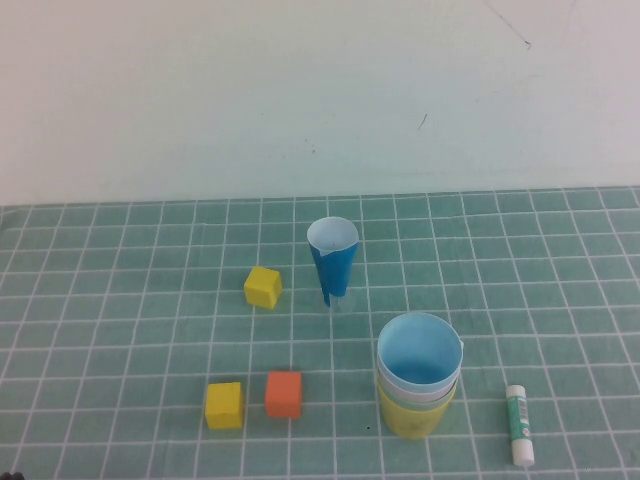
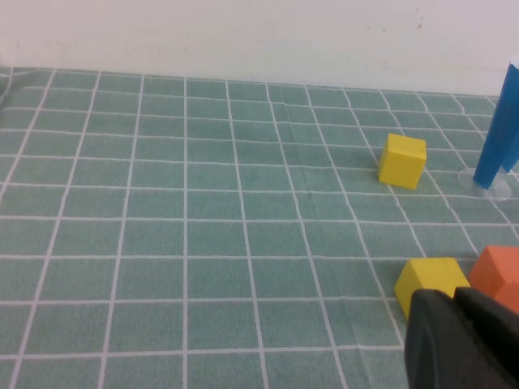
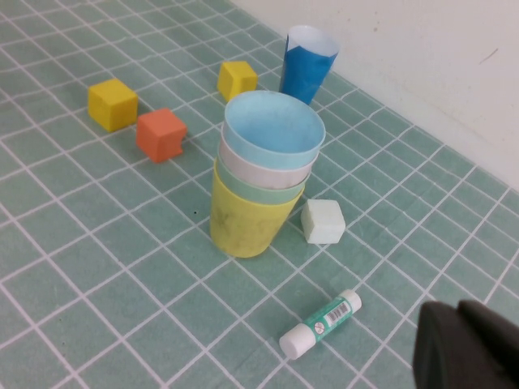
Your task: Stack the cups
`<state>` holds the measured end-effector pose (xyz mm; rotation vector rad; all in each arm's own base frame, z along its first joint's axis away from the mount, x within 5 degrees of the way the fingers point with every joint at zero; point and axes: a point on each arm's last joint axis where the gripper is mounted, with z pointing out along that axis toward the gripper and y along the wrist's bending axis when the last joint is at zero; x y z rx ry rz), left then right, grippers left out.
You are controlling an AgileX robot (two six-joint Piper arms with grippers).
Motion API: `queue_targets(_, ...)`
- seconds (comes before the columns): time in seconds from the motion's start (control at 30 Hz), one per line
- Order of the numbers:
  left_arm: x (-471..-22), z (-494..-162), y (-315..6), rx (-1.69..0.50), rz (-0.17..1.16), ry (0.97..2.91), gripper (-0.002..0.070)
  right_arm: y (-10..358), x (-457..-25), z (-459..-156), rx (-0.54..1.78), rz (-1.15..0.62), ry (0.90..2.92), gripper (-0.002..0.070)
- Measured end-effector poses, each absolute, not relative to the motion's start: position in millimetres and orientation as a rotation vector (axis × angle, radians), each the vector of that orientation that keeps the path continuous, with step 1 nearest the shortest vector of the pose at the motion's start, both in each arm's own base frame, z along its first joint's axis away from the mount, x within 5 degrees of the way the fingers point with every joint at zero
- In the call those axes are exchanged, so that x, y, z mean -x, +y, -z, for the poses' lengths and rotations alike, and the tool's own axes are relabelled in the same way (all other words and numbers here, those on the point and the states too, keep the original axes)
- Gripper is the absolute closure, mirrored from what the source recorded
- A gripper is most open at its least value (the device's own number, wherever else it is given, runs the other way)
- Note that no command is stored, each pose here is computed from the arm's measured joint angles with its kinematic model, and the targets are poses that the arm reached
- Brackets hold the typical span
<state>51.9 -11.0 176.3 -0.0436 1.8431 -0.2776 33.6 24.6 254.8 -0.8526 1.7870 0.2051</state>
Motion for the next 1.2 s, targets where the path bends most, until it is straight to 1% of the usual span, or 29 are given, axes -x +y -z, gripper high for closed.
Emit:
queue_targets(0.2,-51.9,-176.3,-11.0,0.043,0.277,1.843,0.0676,24.6,-33.6,-254.8,0.853,-0.205,1.787,0.0678)
queue_targets(0.33,-51.9,-176.3,-11.0,0.043,0.277,1.843,0.0676,21.9,-33.3,-254.8,0.892,-0.126,1.731,0.0678)
queue_targets(0.43,-51.9,-176.3,-11.0,0.043,0.277,1.843,0.0676,17.5,-32.9,-251.0,0.815,-0.047,1.685,0.0678)
queue_targets(0.53,-51.9,-176.3,-11.0,0.043,0.277,1.843,0.0676,13.8,-35.4,-240.6,0.697,0.037,1.672,0.0678)
queue_targets(0.7,-51.9,-176.3,-11.1,0.044,0.279,1.843,0.0676,5.9,-47.4,-211.0,0.469,0.211,1.709,0.0678)
queue_targets(0.9,-51.9,-176.2,-11.0,0.045,0.277,1.844,0.0676,-1.7,-52.5,-177.2,0.348,0.311,1.822,0.0678)
queue_targets(0.97,-51.9,-176.2,-11.0,0.045,0.277,1.844,0.0676,-3.5,-52.7,-172.2,0.321,0.332,1.844,0.0678)
queue_targets(1.2,-51.9,-176.2,-11.0,0.045,0.277,1.844,0.0677,-5.3,-51.6,-169.5,0.293,0.351,1.883,0.0678)
